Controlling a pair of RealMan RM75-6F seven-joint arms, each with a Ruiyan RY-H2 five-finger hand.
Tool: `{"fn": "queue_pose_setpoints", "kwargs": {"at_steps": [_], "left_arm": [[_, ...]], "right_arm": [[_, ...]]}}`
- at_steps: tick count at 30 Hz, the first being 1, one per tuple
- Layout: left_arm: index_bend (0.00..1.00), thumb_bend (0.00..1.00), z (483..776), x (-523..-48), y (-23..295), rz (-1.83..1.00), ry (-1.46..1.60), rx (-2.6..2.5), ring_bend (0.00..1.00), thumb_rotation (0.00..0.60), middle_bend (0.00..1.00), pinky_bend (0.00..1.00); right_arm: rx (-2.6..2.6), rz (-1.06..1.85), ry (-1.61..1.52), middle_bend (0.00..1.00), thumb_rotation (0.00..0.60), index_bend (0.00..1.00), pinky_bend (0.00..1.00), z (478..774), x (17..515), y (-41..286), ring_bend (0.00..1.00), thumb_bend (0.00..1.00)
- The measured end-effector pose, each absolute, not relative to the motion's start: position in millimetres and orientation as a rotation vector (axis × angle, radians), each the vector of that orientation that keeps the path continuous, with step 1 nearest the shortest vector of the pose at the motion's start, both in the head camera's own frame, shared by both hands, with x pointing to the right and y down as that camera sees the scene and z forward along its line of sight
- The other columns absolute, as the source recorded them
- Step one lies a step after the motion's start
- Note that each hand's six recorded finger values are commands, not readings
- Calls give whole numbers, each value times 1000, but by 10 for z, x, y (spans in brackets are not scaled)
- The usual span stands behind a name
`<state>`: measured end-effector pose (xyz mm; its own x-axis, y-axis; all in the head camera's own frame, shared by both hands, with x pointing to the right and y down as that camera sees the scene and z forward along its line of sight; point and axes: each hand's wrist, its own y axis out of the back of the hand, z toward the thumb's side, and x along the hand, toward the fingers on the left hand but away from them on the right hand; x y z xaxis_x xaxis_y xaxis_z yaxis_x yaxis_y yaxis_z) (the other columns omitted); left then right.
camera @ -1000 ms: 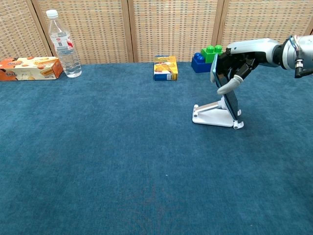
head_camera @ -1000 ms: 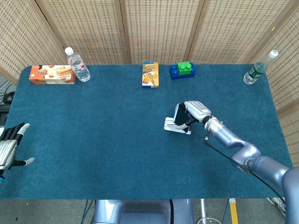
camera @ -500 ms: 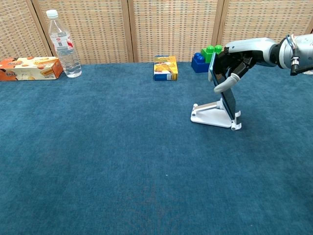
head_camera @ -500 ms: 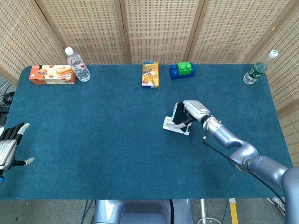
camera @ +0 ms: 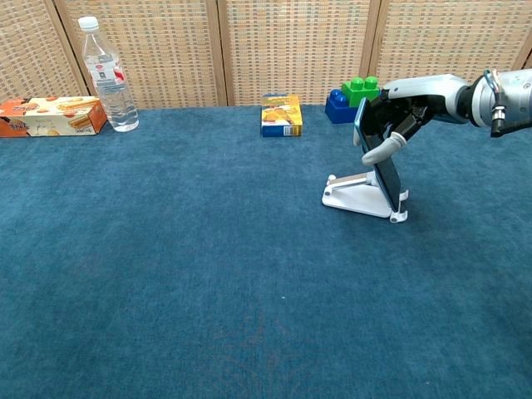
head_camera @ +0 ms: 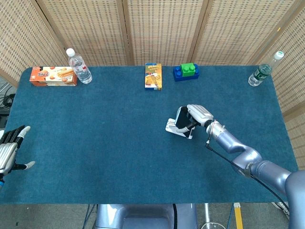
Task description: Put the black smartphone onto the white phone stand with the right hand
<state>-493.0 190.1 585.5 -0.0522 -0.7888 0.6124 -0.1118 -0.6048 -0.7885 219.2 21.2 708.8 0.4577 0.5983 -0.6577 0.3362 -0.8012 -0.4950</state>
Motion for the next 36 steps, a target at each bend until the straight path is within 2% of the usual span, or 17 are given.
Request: {"fn": "queue_pose_setpoints", "kwargs": {"at_steps": [13, 15, 19, 20, 23, 28, 36], "left_arm": [[0, 0, 5868, -4921, 1897, -1713, 954, -1709, 0, 600, 0, 0], [0, 0, 5871, -4921, 1897, -1714, 953, -1708, 0, 600, 0, 0], [0, 0, 5877, -4920, 1897, -1716, 951, -1708, 0, 600, 0, 0], [0, 0, 5878, -4921, 1897, -1717, 951, -1708, 0, 600, 0, 0], [0, 0, 5879, -4925, 1897, -1718, 950, -1707, 0, 600, 0, 0], [0, 0, 5879, -4921, 1900, -1716, 948, -1708, 0, 600, 0, 0], [0, 0, 5863, -4910, 1907, -1708, 948, -1710, 0, 600, 0, 0]], "right_arm": [[-2411, 1281, -795, 442, 600, 459, 417, 7165, 2235, 251, 369, 586], [-2410, 1282, -791, 374, 600, 413, 417, 7172, 2239, 255, 330, 553], [-2410, 1281, -777, 139, 600, 196, 415, 7180, 2243, 273, 170, 451], [-2413, 1280, -775, 82, 600, 145, 399, 7179, 2243, 279, 128, 440], [-2426, 1274, -766, 3, 600, 57, 317, 7171, 2246, 299, 47, 401], [-2453, 1246, -759, 0, 600, 41, 272, 7120, 2252, 310, 14, 388], [-2441, 1214, -751, 0, 600, 41, 266, 7039, 2316, 285, 7, 388]]}}
